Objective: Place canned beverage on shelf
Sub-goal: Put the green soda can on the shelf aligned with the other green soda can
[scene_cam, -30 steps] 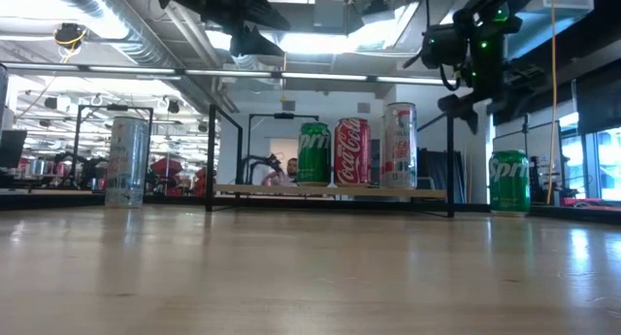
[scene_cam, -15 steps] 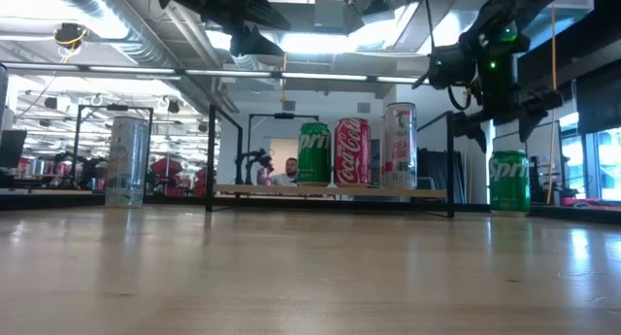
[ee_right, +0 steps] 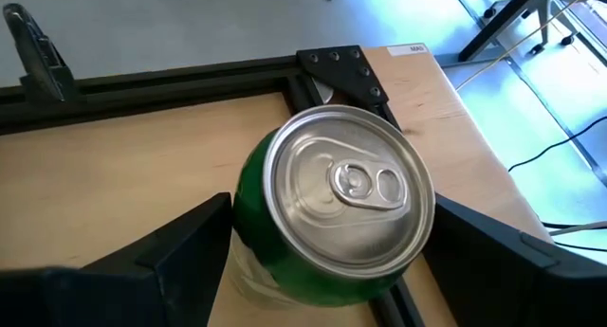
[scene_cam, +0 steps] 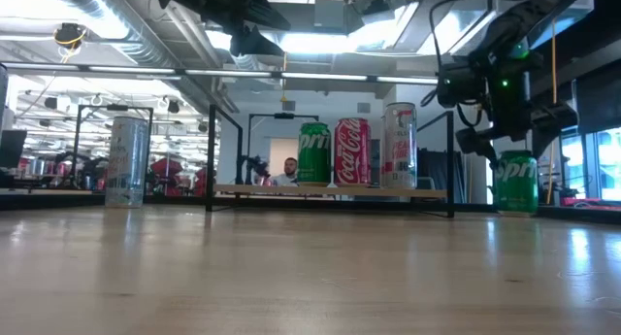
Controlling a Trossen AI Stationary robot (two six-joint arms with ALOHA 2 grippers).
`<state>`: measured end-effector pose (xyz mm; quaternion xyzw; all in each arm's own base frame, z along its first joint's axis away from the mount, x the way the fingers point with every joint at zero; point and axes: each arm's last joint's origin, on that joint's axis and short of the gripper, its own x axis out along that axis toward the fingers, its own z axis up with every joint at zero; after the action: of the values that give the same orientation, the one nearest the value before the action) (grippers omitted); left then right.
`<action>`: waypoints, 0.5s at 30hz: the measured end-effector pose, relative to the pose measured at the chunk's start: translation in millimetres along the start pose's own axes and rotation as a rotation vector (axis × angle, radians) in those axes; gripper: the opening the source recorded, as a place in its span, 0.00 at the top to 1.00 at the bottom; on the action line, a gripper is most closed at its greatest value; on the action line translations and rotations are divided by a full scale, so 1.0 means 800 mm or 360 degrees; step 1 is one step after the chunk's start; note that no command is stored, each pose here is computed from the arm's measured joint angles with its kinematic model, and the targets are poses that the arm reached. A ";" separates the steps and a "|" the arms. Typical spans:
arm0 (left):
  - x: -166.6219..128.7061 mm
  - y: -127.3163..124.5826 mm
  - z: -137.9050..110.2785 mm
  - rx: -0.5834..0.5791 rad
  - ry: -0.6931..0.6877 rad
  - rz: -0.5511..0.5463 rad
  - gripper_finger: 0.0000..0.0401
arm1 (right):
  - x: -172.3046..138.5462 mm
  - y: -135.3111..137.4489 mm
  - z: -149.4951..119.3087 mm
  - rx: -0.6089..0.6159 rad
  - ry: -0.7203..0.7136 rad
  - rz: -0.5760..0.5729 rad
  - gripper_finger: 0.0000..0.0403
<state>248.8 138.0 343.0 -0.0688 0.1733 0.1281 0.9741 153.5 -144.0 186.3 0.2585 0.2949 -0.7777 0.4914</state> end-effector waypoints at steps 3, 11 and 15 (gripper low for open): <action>0.000 0.000 0.000 0.0001 0.0000 0.0000 0.09 | 0.001 0.000 -0.001 0.0003 -0.0002 0.0004 0.20; 0.000 0.000 0.000 -0.0007 0.0000 0.0000 0.09 | 0.002 0.001 -0.002 0.0009 0.0009 0.0018 0.22; 0.000 0.000 0.000 -0.0008 0.0001 0.0000 0.09 | 0.002 0.001 -0.002 0.0009 0.0009 0.0018 0.32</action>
<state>248.8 138.0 342.9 -0.0714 0.1731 0.1285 0.9739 153.8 -144.1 184.3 0.2638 0.2928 -0.7750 0.4941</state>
